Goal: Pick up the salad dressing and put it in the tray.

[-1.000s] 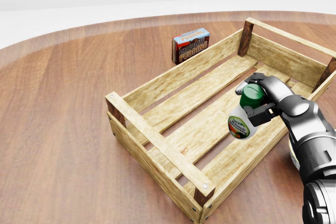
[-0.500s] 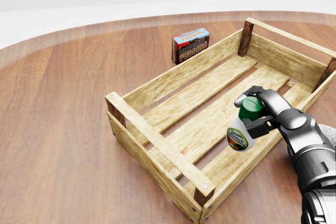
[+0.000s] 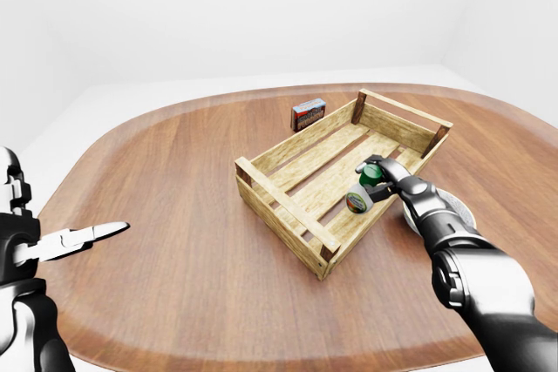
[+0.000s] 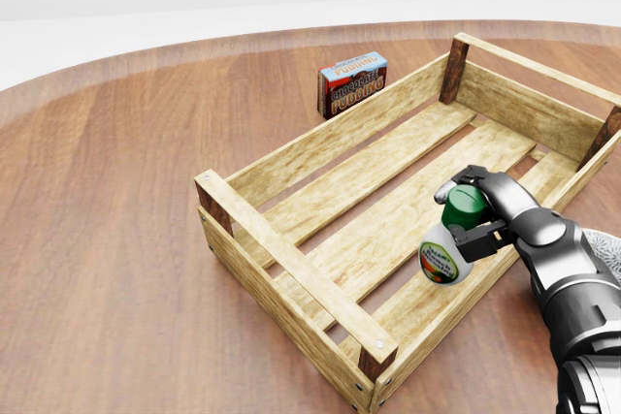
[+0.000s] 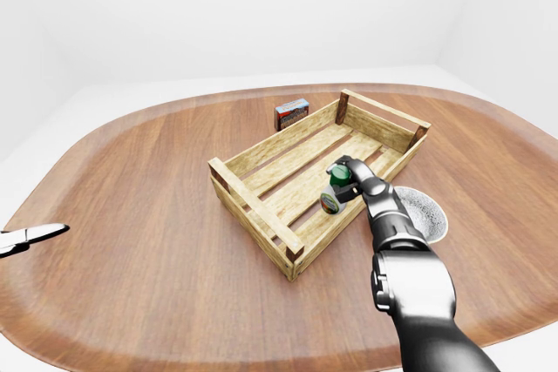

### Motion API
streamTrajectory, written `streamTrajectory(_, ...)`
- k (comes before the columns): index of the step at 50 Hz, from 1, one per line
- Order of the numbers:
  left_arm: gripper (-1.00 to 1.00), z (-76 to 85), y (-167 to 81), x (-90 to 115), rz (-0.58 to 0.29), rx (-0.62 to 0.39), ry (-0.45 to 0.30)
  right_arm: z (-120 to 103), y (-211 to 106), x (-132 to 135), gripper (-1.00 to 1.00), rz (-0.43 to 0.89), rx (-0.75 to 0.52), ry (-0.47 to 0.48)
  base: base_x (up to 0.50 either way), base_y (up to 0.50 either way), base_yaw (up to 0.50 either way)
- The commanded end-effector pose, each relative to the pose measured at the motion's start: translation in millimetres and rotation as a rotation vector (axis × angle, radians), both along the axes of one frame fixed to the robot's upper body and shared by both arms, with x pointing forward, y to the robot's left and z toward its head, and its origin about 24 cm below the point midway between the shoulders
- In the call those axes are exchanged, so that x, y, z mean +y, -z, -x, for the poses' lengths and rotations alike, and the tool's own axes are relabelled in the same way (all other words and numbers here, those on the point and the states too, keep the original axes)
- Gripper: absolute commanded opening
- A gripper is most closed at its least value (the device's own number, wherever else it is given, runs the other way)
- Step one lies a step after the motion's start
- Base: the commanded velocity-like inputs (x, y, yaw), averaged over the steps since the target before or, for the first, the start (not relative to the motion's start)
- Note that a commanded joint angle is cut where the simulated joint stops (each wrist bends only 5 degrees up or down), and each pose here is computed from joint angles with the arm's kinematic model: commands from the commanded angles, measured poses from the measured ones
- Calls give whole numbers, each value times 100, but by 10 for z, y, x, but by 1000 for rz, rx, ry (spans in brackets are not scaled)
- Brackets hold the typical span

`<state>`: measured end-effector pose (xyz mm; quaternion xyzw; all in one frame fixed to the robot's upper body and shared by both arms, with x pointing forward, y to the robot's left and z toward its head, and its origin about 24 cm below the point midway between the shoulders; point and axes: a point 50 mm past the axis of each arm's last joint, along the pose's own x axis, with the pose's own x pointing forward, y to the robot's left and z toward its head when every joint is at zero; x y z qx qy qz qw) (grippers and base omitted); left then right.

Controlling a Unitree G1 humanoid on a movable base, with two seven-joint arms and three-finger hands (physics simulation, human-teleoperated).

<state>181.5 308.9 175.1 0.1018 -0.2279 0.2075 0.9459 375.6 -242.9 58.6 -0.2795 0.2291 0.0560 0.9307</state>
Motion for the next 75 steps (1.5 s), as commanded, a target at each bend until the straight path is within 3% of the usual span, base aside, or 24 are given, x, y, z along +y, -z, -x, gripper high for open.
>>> streamTrajectory(1,100,-6,18,6,4,8,1,-26,-61,-18,-100,-58,-44,48,0,0,0)
streamTrajectory(8,100,-4,11,-2,3,4,2,-27,-66,-23,-100,-67,-37,51,0,0,0)
streamTrajectory(9,100,-2,12,-3,3,5,2,-27,-63,-27,100,-57,-39,63,0,0,0)
streamTrajectory(27,100,-14,20,-29,-1,9,10,27,48,-6,100,-72,-22,44,0,0,0)
streamTrajectory(34,100,-20,22,-42,-4,11,15,-42,-99,-1,100,-48,-65,13,0,0,0)
streamTrajectory(38,100,-23,15,-46,-5,9,17,-185,-417,79,100,-14,-153,-63,0,0,0)
streamTrajectory(43,100,-14,6,-46,-7,5,17,-401,-1314,217,100,50,-318,-168,0,0,0)
streamTrajectory(55,100,0,-12,-45,-9,-4,18,-274,-2737,419,100,212,-586,-316,0,0,0)
streamTrajectory(60,100,8,-19,-34,-7,-9,16,-192,-2951,386,100,238,-634,-321,0,0,0)
streamTrajectory(75,100,-7,-21,-39,-8,-9,18,-236,-2824,364,100,249,-594,-304,0,0,0)
